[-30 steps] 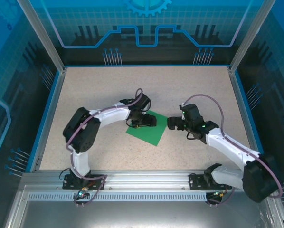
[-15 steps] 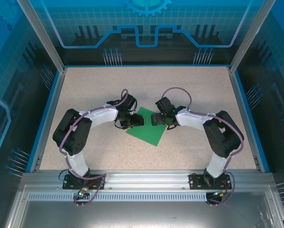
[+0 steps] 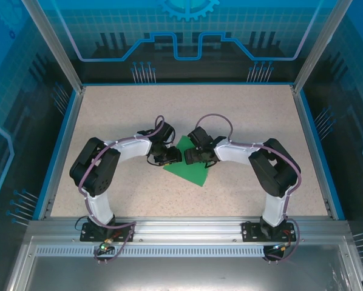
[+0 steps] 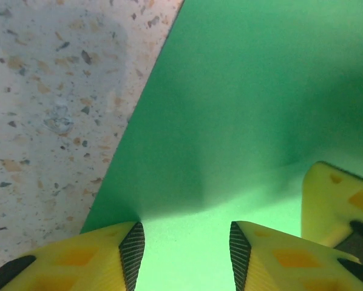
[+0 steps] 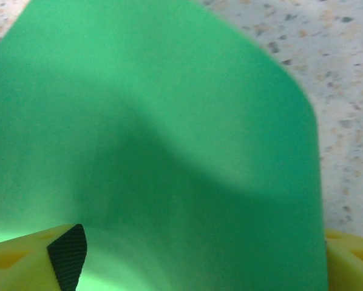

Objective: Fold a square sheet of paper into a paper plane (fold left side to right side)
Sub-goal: Pick up the square sheet of paper from the center of the table.

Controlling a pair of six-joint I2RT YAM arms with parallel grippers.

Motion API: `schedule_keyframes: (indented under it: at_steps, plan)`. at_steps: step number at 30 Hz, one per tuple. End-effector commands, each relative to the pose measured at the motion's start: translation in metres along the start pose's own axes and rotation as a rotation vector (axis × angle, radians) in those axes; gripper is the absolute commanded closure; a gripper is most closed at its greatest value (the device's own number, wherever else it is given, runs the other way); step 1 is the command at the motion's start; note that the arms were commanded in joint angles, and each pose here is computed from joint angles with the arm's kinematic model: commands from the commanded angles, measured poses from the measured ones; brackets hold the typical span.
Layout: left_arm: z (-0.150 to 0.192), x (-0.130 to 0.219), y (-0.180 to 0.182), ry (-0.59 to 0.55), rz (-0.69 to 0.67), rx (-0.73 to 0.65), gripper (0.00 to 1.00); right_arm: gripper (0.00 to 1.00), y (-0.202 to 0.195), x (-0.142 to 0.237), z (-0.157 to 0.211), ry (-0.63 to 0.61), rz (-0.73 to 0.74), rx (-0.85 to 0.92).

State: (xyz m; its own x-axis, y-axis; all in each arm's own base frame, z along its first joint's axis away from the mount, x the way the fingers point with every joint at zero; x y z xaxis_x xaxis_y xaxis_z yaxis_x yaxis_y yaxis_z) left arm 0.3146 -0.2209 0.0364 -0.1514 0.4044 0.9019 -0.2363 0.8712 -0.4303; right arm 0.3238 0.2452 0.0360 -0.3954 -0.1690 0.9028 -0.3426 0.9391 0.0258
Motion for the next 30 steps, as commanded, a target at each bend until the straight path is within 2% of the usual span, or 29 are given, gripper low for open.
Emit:
schedule_keyframes:
  at_steps: [1,8,14,18,25,30]
  plan:
    - [0.017,-0.016,0.018,0.060,-0.038,0.018,0.54,0.19,0.023,-0.004,0.020,0.075,-0.096,0.016]
    - [0.007,0.014,-0.002,-0.001,0.057,-0.011,0.53,0.55,0.026,0.011,0.013,0.035,-0.170,0.037]
    - [0.000,0.061,-0.015,-0.096,0.192,-0.051,0.45,0.74,0.030,0.041,-0.002,-0.067,-0.301,0.063]
    - [-0.002,0.100,-0.019,-0.189,0.283,-0.112,0.39,0.78,0.029,0.075,-0.010,-0.164,-0.401,0.119]
    - [0.012,0.175,-0.040,-0.378,0.504,-0.313,0.18,0.78,0.021,0.154,-0.005,-0.292,-0.617,0.251]
    - [0.032,0.211,-0.063,-0.422,0.673,-0.481,0.09,0.77,0.027,0.216,0.005,-0.372,-0.791,0.339]
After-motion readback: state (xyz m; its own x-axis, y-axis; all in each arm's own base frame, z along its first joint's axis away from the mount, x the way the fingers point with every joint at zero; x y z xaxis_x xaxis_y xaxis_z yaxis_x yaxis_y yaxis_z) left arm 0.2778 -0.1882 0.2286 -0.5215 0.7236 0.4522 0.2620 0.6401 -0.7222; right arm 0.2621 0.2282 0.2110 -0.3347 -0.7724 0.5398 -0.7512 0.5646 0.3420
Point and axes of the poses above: each hand's point on the last joint's axis, 136 mm out from that joint toward the fingers, its own x axis back along the fingers, its own y axis along the line the jaws close on, z = x × y, the point moved 2 cm from there along x, back along the fingers, and after that the axes turned 9 degrees about x, right-handed, at the moved point
